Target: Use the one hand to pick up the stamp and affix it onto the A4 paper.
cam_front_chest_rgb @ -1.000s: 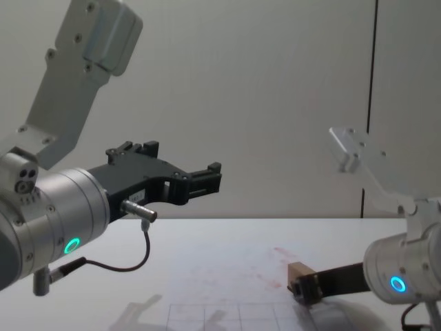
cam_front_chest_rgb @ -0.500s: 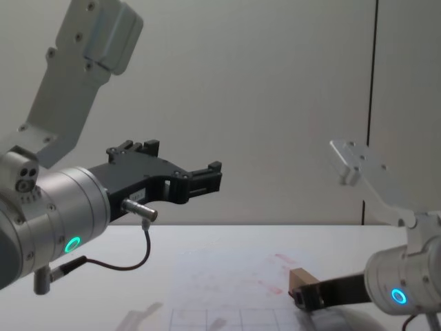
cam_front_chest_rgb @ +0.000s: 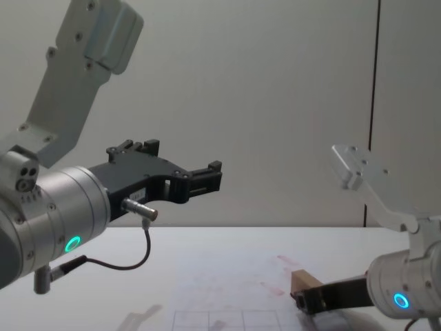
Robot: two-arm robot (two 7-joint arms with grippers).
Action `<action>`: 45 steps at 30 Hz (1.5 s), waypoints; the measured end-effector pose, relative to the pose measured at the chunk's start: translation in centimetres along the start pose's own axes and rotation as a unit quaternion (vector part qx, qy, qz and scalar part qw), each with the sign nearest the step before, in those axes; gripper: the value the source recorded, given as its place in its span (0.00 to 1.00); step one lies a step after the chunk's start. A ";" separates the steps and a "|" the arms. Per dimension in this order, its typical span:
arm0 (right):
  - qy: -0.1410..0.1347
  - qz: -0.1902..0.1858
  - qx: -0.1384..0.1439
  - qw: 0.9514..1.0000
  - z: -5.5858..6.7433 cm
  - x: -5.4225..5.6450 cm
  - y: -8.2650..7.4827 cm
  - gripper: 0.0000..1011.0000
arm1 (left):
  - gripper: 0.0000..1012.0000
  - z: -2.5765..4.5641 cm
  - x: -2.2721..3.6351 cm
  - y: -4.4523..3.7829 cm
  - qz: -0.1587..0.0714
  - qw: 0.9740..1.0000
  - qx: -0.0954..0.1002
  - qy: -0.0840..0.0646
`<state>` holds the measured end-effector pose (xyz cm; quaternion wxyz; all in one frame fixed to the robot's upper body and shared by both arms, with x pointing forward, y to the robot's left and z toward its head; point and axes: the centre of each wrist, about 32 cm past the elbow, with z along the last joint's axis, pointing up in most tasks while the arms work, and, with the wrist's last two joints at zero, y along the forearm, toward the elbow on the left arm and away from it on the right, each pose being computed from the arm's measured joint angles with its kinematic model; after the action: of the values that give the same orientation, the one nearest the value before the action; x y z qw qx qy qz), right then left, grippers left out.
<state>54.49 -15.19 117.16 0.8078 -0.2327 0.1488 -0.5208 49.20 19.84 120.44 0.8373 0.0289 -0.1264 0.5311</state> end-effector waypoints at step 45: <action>0.029 -0.087 0.202 0.975 7.7 3.4 -8.7 0.22 | 0.98 0.00 0.00 0.00 0.000 1.000 0.000 0.000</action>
<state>52.94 -19.65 128.30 0.7851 -0.0614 0.0427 -0.6149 49.20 19.84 120.44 0.8374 0.0289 -0.1264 0.5311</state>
